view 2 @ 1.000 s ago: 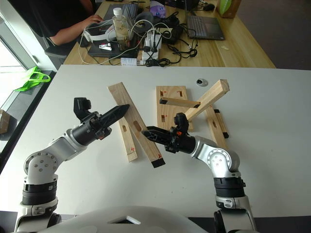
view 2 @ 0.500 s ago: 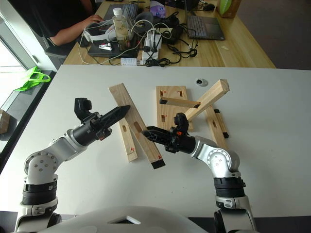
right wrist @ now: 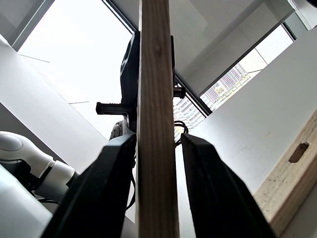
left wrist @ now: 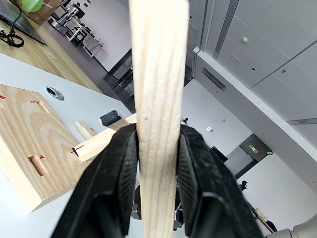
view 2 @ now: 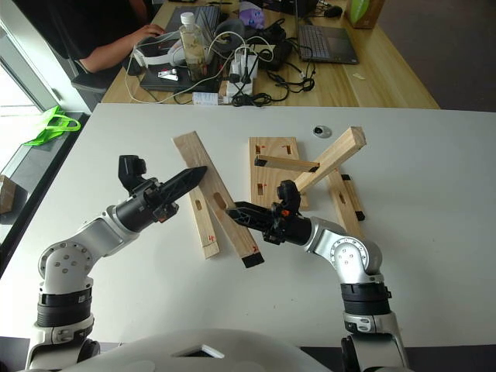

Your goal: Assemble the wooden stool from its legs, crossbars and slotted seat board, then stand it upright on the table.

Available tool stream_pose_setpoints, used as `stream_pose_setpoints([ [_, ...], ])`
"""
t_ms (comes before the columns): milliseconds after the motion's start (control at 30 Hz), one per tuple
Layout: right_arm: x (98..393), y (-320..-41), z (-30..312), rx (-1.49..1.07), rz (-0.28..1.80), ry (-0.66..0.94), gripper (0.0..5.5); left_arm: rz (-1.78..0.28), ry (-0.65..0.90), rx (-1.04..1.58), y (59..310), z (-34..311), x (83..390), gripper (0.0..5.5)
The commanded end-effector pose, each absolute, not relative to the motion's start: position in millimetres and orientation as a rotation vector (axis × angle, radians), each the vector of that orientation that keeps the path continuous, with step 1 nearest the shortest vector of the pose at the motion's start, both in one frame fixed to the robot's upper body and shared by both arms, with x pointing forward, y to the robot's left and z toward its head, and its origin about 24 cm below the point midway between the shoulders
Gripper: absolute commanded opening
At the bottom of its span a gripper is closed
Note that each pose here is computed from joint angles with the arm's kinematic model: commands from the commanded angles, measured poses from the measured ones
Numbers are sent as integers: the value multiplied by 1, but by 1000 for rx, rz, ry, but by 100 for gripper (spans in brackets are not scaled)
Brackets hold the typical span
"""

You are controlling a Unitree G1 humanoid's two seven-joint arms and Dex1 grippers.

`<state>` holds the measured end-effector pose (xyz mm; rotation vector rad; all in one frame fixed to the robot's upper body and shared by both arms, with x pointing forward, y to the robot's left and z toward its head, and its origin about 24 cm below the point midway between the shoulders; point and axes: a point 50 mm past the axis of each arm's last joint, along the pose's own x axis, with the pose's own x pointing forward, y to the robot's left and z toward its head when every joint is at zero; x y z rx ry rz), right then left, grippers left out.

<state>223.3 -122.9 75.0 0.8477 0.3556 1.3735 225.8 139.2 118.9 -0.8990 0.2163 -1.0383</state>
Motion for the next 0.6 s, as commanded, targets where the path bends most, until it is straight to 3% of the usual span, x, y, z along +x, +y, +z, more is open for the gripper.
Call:
stream_pose_setpoints([
  [33,222,-126,76,823,1370,367,101,-1054,210,-907,136,121,225,122],
  [600,224,-124,75,773,1413,423,101,-1063,205,-900,134,124,226,122],
])
